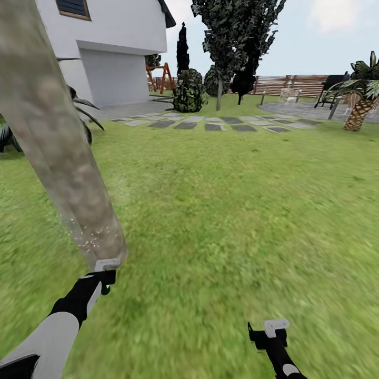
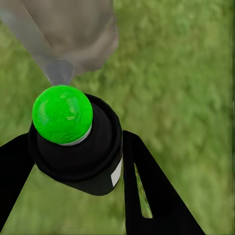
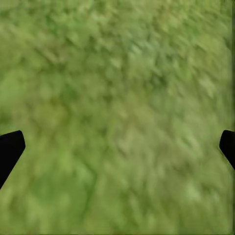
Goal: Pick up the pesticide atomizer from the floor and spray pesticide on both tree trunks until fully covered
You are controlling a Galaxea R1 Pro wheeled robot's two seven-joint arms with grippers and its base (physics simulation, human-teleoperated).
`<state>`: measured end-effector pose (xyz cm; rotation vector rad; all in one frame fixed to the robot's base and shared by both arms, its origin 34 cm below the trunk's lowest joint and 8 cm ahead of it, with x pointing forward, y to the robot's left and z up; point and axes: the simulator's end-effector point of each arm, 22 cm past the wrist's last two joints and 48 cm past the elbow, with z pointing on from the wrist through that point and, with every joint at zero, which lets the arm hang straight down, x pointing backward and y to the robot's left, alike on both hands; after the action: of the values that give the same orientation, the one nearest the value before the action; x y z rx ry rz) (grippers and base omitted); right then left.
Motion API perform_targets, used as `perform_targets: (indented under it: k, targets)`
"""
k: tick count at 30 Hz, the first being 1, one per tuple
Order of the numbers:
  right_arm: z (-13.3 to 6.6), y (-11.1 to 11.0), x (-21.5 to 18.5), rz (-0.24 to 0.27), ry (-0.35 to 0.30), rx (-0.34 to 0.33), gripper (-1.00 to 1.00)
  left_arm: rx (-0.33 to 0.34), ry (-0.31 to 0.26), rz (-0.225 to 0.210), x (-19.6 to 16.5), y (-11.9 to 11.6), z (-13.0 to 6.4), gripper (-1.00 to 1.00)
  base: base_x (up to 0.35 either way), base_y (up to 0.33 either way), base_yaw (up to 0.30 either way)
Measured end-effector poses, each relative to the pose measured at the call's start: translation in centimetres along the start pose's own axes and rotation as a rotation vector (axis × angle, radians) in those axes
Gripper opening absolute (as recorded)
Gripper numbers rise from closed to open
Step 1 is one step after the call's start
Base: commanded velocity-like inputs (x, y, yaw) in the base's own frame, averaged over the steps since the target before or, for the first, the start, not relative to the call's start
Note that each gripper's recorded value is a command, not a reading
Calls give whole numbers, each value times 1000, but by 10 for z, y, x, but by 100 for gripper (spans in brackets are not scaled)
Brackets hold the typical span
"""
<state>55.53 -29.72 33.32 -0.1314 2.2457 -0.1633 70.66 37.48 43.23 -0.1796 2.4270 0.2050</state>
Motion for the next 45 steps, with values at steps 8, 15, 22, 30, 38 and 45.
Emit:
perform_targets:
  k: [8, 15, 22, 30, 38, 45]
  targets:
    - [0, 1, 0, 1, 0, -1, 100, -3, 10, 1, 2, 2, 0, -100, 203, -231, 234]
    - [0, 1, 0, 1, 0, -1, 100, 2, 13, 2, 3, 0, 0, -100, 203, -231, 275]
    - [0, 1, 0, 1, 0, -1, 100, 13, 17, -1, 4, -8, 0, -100, 203, -230, 273]
    - [0, -1, 0, 0, 0, 1, 100, 18, 15, -2, 4, -14, -1, -100, 197, -230, 51]
    - [0, -2, 0, -1, 0, 4, 100, 16, 14, -3, 4, -13, 0, -100, 89, -250, 0]
    - [0, -1, 0, 0, 1, 2, 100, 13, 10, -4, 3, -12, -1, -100, 1, -189, 165]
